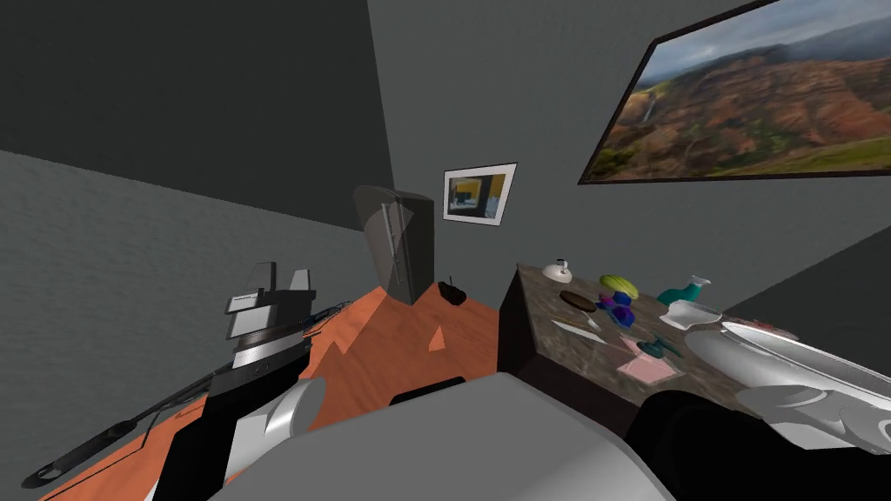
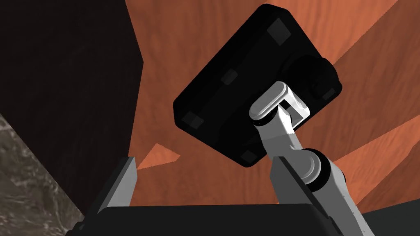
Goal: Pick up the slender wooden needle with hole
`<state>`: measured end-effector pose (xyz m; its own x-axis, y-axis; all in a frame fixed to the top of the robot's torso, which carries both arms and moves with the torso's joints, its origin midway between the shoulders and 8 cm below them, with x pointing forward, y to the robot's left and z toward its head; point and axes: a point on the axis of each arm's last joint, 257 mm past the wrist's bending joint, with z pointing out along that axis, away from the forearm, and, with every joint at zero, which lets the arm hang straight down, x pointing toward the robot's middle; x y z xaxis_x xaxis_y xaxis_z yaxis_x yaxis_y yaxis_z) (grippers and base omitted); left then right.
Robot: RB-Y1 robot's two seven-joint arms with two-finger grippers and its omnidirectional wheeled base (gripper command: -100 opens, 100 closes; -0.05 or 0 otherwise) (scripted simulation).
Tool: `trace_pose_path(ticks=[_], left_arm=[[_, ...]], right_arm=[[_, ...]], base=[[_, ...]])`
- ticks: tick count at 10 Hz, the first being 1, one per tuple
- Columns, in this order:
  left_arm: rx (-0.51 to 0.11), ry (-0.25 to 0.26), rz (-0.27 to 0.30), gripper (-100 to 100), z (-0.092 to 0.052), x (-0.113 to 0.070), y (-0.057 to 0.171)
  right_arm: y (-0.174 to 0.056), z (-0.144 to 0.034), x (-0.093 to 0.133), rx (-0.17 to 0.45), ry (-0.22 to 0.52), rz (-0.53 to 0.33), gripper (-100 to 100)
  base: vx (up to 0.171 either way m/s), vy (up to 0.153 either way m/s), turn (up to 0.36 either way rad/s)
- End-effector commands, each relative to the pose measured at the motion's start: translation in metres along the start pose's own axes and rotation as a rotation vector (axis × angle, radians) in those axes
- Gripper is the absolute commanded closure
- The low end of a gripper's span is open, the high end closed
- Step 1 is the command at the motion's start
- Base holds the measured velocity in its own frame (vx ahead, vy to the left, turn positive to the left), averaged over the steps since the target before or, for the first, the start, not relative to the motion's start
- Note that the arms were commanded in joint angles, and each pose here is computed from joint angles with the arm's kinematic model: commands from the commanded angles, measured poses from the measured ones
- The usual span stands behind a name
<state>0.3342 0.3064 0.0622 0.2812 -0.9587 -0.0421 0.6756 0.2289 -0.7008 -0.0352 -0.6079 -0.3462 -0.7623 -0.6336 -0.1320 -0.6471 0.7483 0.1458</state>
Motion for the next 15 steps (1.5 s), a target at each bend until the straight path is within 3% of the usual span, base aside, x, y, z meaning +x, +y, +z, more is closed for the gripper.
trace_pose_path(ticks=[1, 2, 5, 7, 11, 12, 13, 14, 15], left_arm=[[0.0, 0.0, 0.0, 0, 0.0, 0.0, 0.0], [0.0, 0.0, 0.0, 0, 0.0, 0.0, 0.0], [0.0, 0.0, 0.0, 0, 0.0, 0.0, 0.0], [0.0, 0.0, 0.0, 0, 0.0, 0.0, 0.0], [0.0, 0.0, 0.0, 0, 0.0, 0.0, 0.0], [0.0, 0.0, 0.0, 0, 0.0, 0.0, 0.0], [0.0, 0.0, 0.0, 0, 0.0, 0.0, 0.0], [0.0, 0.0, 0.0, 0, 0.0, 0.0, 0.0], [0.0, 0.0, 0.0, 0, 0.0, 0.0, 0.0]], right_arm=[[-0.014, -0.016, 0.018, 0.025, 0.053, -0.009, -100], [-0.014, -0.016, 0.018, 0.025, 0.053, -0.009, -100], [-0.042, -0.048, 0.051, 0.081, 0.154, -0.02, -100], [-0.049, -0.056, 0.065, 0.102, 0.185, -0.009, -100], [-0.03, -0.033, 0.073, 0.083, 0.159, 0.038, -100], [-0.035, -0.038, 0.074, 0.09, 0.167, 0.028, -100], [-0.034, -0.037, 0.074, 0.088, 0.166, 0.03, 0], [-0.028, -0.026, 0.079, 0.09, 0.163, 0.039, -100], [-0.025, -0.021, 0.081, 0.09, 0.162, 0.043, -100]], base=[[0.089, -0.013, 0.179], [0.096, -0.033, 0.147], [0.18, -0.106, 0.265], [0.212, -0.191, 0.263], [0.144, -0.179, 0.149], [0.05, -0.039, 0.026], [0.01, -0.01, 0.001], [0.002, -0.014, 0.08], [-0.002, -0.024, 0.069]])
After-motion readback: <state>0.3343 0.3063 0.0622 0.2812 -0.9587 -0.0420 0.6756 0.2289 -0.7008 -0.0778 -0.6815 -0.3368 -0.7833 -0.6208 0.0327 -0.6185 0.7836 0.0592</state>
